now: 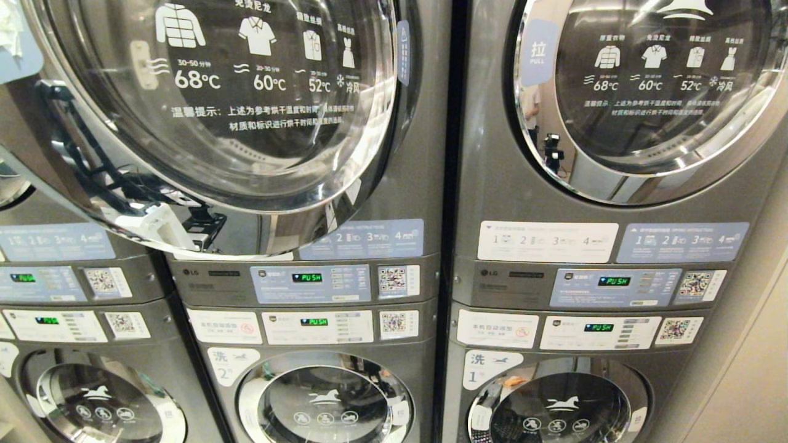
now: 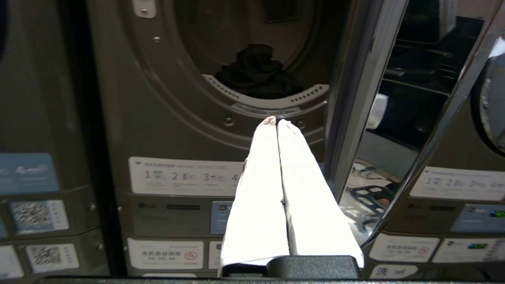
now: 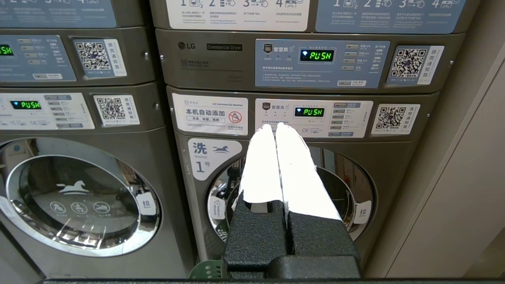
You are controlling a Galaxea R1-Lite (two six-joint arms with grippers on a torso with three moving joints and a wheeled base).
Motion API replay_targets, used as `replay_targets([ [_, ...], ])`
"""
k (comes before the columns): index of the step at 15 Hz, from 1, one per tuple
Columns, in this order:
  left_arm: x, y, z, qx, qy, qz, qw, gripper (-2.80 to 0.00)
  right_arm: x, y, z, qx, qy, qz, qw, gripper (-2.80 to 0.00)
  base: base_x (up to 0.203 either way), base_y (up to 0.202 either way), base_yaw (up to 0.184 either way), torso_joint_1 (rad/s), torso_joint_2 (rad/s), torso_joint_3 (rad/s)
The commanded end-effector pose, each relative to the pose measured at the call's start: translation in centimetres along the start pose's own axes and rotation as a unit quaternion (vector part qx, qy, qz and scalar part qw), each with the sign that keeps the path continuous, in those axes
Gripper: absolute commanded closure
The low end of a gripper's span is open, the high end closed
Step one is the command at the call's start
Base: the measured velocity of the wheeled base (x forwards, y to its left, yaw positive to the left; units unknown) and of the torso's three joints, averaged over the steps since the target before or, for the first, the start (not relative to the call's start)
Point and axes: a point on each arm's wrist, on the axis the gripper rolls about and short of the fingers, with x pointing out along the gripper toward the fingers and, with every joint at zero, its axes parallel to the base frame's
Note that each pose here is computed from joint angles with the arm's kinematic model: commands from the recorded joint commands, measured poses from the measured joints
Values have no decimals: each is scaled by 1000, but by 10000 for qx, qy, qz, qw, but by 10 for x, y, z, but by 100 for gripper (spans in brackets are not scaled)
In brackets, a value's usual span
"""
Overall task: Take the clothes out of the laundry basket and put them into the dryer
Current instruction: Open the dryer
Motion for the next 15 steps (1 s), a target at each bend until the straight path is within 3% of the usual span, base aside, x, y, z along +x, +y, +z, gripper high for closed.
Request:
replay_targets([
  [1,14,7,-1,-62,106,-221,9997,0,0,0,0,-1,0,2,10000,0,0,0,0,0,0,0],
  [4,16,-7,4,11,-3,-988,9951,0,0,0,0,-1,-2,2,10000,0,0,0,0,0,0,0],
  [7,-11,-38,11,52,-163,-1693,9854,0,0,0,0,-1,-2,2,10000,0,0,0,0,0,0,0],
  [9,-33,-55,8,-55,-51,-2119,9773,0,0,0,0,-1,3,-1,10000,0,0,0,0,0,0,0],
  [10,-41,-63,7,-101,14,-2456,9693,0,0,0,0,-1,2,2,10000,0,0,0,0,0,0,0],
  [13,-71,-81,-5,80,385,-3577,9330,0,0,0,0,7,4,2,10000,0,0,0,0,0,0,0],
  [14,-83,-81,-11,157,561,-3667,9285,0,0,0,0,-1,-7,2,10000,0,0,0,0,0,0,0],
  [15,-85,-80,-12,208,601,-3398,9383,0,0,0,0,-1,-1,2,10000,0,0,0,0,0,0,0],
])
